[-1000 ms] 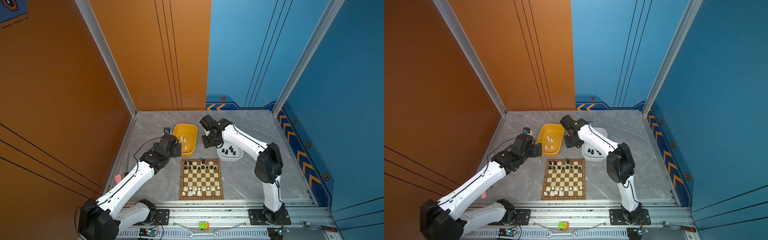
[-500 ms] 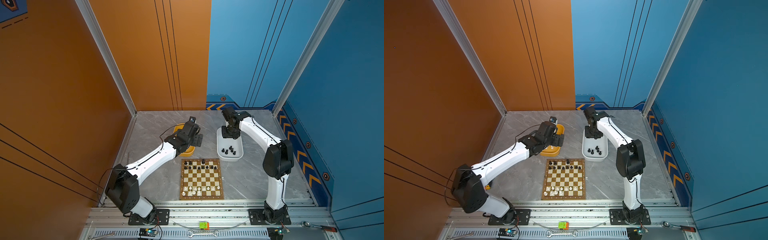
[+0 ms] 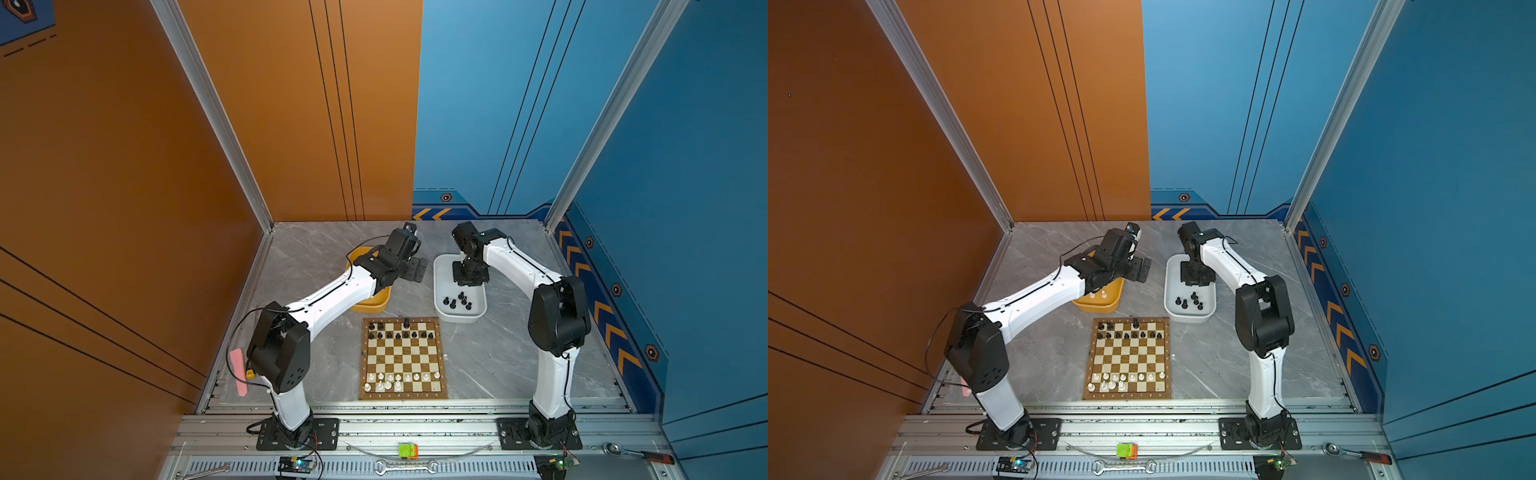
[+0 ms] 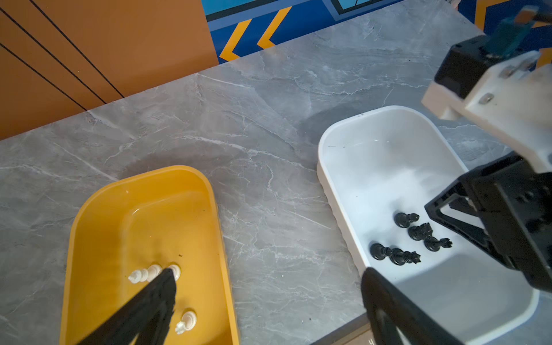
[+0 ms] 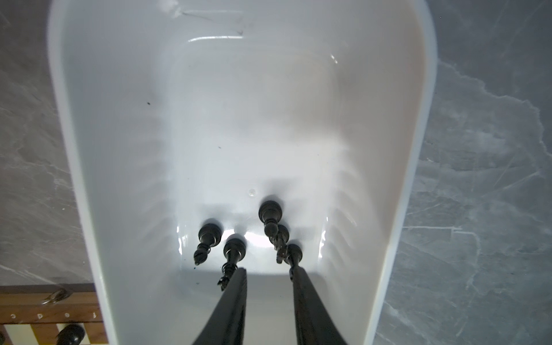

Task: Set up the chess pieces on the board
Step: 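Lower right gripper into white tub and grasp another black piece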

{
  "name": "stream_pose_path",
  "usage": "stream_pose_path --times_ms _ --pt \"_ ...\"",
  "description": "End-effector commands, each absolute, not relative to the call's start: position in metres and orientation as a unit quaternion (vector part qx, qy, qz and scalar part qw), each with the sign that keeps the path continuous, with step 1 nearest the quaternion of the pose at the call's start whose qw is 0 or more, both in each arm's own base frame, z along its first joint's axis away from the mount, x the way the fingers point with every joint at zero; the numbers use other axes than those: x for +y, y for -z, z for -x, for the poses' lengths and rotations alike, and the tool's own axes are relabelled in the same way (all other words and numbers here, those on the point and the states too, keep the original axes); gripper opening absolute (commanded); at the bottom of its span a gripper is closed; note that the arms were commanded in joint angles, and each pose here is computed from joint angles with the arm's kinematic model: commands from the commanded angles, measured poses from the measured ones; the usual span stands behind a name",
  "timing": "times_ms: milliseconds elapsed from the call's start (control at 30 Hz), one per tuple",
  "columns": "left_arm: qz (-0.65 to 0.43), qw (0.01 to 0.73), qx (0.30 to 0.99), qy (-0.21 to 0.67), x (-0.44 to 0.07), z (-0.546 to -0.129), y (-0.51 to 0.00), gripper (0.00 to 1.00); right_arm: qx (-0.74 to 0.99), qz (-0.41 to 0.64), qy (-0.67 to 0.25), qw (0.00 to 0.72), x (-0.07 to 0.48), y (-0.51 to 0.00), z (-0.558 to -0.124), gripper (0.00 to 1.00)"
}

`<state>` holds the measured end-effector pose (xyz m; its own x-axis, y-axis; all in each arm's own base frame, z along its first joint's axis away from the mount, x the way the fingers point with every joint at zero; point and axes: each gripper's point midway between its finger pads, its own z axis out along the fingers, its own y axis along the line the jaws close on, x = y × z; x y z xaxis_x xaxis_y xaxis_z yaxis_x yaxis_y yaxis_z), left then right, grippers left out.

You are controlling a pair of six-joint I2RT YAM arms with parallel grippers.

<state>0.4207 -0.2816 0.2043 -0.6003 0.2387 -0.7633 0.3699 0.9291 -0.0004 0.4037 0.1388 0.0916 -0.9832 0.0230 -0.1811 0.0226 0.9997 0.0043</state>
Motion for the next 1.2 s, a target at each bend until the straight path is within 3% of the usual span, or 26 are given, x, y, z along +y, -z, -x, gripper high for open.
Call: stream_pose_path --times_ms 0,867,1167 --pt "-0.19 0.401 0.892 0.086 -0.29 -0.418 -0.204 0.98 0.998 -0.012 -0.001 0.069 0.137 -0.073 -0.4 0.28" --pt "-0.178 0.394 0.899 0.072 -0.268 -0.418 -0.2 0.98 0.999 -0.019 -0.003 0.046 0.135 -0.037 -0.409 0.27" --pt "-0.174 0.394 0.9 0.069 -0.265 -0.417 -0.2 0.98 0.999 -0.022 -0.008 0.042 0.138 -0.033 -0.41 0.2"
